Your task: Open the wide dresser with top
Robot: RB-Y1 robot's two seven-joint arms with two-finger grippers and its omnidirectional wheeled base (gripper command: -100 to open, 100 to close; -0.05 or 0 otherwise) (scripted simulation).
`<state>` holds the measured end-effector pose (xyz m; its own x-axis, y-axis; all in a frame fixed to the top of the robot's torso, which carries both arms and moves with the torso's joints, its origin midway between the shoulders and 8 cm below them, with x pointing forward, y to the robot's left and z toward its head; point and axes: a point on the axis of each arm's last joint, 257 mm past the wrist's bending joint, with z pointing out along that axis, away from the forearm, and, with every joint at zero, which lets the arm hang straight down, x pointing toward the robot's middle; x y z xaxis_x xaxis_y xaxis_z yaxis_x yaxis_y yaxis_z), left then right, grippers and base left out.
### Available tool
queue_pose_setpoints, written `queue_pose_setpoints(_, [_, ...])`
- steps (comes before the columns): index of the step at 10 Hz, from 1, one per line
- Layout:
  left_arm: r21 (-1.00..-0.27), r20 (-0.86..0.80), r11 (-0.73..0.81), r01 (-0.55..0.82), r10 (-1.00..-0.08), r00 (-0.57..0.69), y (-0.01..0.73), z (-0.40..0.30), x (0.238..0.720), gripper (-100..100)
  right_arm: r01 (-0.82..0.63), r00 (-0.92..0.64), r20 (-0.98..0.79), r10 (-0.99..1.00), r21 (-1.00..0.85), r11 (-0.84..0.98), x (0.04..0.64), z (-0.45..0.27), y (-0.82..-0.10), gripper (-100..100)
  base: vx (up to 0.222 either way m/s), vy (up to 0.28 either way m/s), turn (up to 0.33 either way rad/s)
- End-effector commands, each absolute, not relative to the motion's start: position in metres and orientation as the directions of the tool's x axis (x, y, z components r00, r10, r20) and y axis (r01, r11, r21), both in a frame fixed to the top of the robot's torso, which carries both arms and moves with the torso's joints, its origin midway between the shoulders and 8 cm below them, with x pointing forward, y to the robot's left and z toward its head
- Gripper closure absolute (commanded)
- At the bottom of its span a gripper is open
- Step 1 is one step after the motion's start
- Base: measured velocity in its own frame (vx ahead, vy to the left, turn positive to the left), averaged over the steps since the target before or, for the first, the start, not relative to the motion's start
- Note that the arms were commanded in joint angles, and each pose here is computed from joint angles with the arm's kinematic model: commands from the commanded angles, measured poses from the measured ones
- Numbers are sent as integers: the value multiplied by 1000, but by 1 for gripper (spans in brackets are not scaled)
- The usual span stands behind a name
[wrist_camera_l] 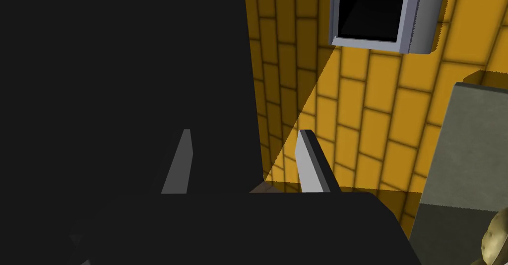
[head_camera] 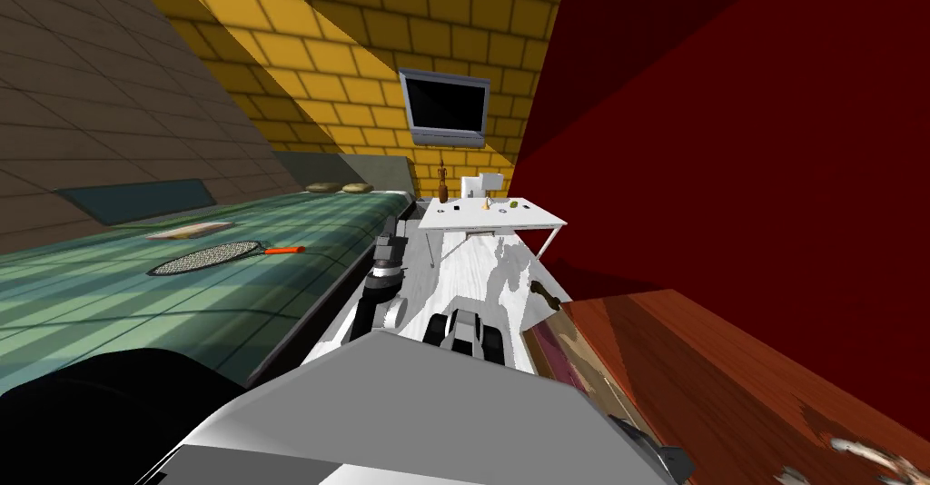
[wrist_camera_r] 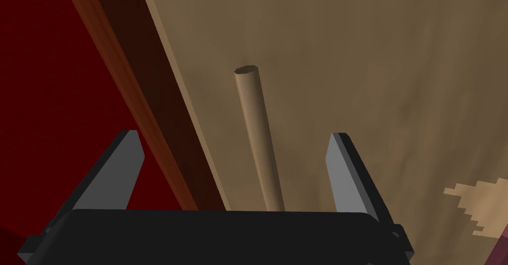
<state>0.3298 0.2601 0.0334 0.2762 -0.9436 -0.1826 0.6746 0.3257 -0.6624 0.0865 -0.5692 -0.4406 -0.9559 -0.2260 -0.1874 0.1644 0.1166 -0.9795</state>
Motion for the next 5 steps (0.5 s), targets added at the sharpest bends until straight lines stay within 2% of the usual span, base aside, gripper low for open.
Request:
queue_pose_setpoints(1, [-662,-183,326,675,-944,276,260,33,330,0,169,-963,-189,-192,-979,115,97,-444,-580,-100,-105,30,150])
queue_pose_setpoints(2, [-662,-183,326,675,-944,276,260,33,330,0,166,-969,-183,-165,-979,115,98,-446,-587,-100,-151,30,234])
queue_pose_setpoints(5, [-662,-183,326,675,-944,276,260,33,330,0,182,-970,-198,-144,-976,117,111,-446,-592,-100,-95,8,100])
